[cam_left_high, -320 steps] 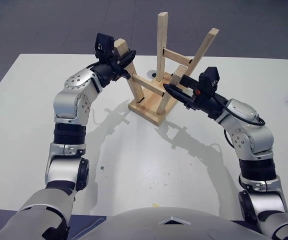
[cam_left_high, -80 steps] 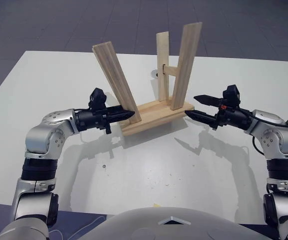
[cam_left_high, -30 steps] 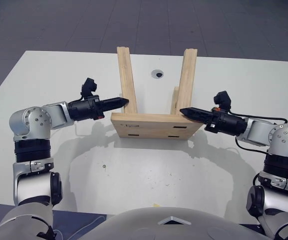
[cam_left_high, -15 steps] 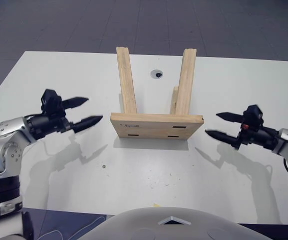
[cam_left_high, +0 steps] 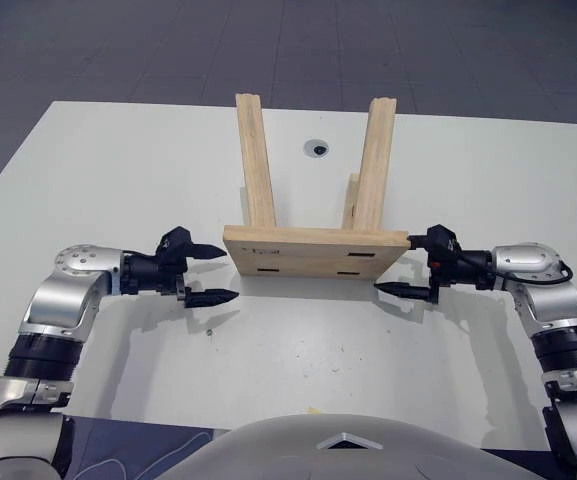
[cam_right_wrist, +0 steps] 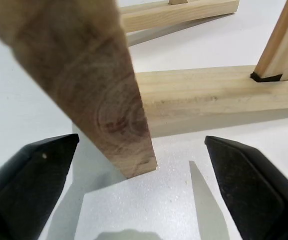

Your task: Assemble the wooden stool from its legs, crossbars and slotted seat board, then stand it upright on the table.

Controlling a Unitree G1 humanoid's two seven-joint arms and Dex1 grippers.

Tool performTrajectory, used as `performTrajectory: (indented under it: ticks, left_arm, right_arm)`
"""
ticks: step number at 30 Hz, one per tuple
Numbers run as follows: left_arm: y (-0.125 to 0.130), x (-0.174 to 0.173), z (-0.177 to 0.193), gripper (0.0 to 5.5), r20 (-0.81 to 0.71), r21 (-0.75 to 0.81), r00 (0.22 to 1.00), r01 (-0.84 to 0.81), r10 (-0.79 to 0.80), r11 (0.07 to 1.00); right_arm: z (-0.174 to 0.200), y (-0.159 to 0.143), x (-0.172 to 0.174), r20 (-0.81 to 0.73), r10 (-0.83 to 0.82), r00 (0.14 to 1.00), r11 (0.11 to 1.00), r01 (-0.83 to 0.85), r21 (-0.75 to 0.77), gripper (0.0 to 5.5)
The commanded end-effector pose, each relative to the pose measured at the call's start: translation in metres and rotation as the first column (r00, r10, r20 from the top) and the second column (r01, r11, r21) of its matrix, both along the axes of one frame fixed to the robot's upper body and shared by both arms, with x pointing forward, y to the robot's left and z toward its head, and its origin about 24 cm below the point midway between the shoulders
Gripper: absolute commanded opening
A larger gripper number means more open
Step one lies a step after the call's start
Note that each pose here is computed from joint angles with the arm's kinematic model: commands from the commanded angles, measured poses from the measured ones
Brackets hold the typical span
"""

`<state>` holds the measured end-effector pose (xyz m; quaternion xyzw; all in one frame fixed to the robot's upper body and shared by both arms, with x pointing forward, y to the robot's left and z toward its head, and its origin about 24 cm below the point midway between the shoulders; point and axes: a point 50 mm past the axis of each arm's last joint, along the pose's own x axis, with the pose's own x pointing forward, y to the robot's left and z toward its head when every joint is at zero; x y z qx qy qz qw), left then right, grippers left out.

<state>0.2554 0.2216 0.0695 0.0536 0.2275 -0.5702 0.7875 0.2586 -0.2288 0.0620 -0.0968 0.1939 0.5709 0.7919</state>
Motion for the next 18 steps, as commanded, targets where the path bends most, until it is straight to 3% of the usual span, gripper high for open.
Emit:
performTrajectory:
  ticks: [1,12,15,18]
  left_arm:
    - [-0.013,0.013,0.001,4.58,0.045,-0.033,0.999,-0.001,0.003,0.999]
    - [-0.013,0.012,0.006,2.68,0.041,-0.019,0.998,0.049,-0.048,0.999]
    - [-0.023,0.014,0.016,2.17,0.023,-0.111,0.998,0.054,-0.051,0.992]
    - [-0.032,0.015,0.034,2.06,-0.069,-0.268,0.996,0.040,-0.061,0.963]
  right_arm:
    - [0.000,0.010,0.007,-0.001,0.006,1.000,0.999,-0.006,0.031,4.10]
    - [0.005,0.018,0.008,-0.081,-0.009,0.997,0.993,0.018,0.114,2.31]
    - [0.010,0.022,0.004,-0.173,0.017,0.985,0.986,0.012,0.164,1.93]
    - [0.027,0.026,0.003,-0.287,0.052,0.956,0.955,0.036,0.295,1.93]
